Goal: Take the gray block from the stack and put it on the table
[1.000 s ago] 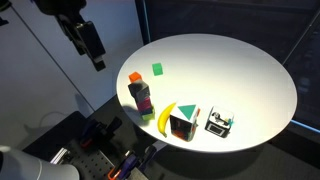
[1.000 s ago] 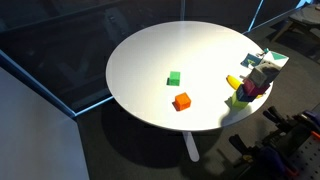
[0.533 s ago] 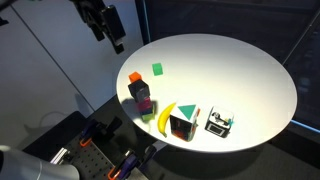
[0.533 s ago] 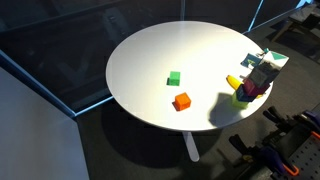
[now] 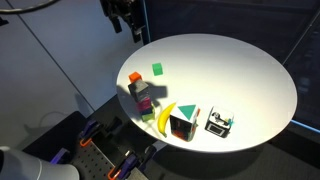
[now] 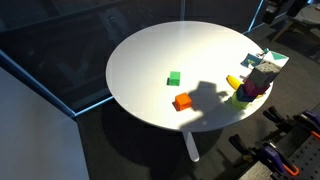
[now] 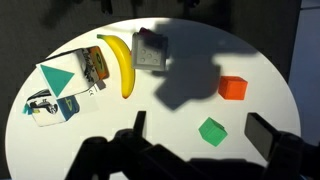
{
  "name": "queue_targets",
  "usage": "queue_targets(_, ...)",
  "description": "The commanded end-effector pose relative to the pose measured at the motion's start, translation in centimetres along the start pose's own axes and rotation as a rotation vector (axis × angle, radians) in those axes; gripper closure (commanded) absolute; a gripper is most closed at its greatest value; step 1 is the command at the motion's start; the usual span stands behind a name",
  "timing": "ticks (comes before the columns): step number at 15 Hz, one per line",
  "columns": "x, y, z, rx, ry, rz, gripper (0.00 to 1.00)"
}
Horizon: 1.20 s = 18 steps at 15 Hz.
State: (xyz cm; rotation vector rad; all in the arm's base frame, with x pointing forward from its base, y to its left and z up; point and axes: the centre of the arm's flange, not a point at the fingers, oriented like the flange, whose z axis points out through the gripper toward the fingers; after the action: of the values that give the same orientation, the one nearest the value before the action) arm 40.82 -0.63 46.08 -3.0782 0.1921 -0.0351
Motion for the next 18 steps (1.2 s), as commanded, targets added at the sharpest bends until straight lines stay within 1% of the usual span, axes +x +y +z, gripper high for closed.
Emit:
queue_targets(1,2.7,-0.1,0.8,-0.057,-0.033,0.089,0.00)
queue_targets(4,2.7,0.4,2.0,-0.100,-0.062,0.212,0.00)
queue_targets(6,2.0,0.7,2.6,-0.108,-0.051,0.259,0.00)
queue_targets(8,1.5,0.9,3.0,-0.104,-0.028,0.264,0.00)
queue_targets(18,-0.2,2.6,9.2,-0.119,-0.033,0.258,0.00)
